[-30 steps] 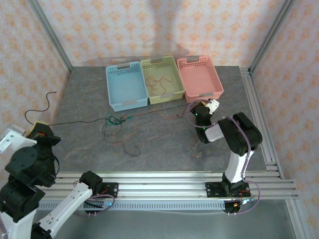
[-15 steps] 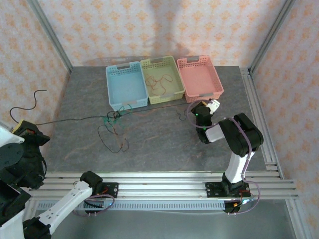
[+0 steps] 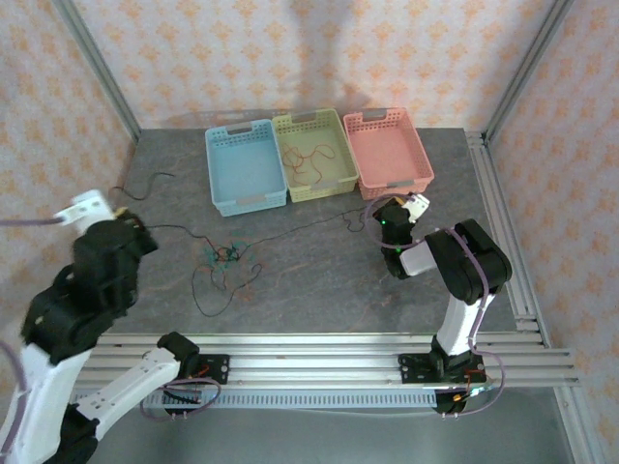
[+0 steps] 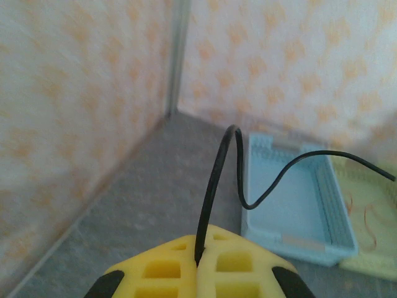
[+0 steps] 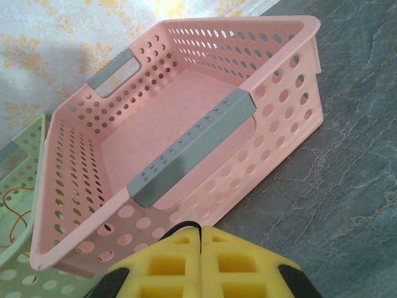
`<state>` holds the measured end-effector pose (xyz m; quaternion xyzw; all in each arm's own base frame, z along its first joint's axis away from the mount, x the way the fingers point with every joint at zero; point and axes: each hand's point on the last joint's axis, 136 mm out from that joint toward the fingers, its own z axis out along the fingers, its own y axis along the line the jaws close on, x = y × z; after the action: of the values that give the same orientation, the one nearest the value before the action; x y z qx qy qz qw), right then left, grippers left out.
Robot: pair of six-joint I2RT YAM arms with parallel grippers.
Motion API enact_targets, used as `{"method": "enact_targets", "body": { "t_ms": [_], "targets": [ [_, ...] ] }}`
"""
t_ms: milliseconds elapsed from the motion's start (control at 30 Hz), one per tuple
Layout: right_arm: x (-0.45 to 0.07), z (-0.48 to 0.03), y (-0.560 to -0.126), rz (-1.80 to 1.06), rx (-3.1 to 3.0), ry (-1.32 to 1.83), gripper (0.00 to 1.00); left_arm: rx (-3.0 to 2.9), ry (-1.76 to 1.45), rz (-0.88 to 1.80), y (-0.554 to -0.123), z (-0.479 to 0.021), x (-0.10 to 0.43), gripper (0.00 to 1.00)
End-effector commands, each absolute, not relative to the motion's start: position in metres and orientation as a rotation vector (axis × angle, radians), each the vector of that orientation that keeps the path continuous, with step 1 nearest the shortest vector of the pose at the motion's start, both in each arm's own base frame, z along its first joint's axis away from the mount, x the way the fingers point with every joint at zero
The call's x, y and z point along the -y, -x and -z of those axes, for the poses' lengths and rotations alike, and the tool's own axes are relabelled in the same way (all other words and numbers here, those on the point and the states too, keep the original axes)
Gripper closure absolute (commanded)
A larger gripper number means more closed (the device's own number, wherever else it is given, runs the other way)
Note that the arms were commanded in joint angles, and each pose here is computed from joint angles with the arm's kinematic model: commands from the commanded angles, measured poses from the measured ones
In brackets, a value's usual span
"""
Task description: Untangle the cables
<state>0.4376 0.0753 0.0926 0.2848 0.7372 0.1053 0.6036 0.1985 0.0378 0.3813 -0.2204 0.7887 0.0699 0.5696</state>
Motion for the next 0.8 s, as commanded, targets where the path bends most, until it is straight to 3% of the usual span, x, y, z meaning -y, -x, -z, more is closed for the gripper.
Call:
{"method": "enact_targets", "body": {
  "t_ms": [0, 200, 333, 533, 767],
  "targets": [
    [-0.065, -0.092, -0.433, -0.218, -1.691, -0.693, 1.00, -1.971, 0.458, -0.022, -0.237, -0.342, 0.006, 1.00],
    [-0.067, -0.092, -0.434, -0.227, -1.694, -0.688, 1.00, -2.105, 0.404, 0.065, -0.283, -0.264, 0.051, 1.00],
    [-0.069, -0.093, -0.434, -0.243, -1.691, -0.690, 1.00, -2.121, 0.406, 0.151, -0.300, -0.238, 0.070, 1.00],
    [-0.083, -0.101, -0.434, -0.290, -1.692, -0.635, 0.69, -2.117, 0.370, 0.223, -0.310, -0.234, 0.085, 1.00],
    [-0.123, -0.140, -0.428, -0.402, -1.574, -0.416, 0.61, -2.133, 0.342, 0.162, -0.321, -0.230, 0.084, 1.00]
  ]
}}
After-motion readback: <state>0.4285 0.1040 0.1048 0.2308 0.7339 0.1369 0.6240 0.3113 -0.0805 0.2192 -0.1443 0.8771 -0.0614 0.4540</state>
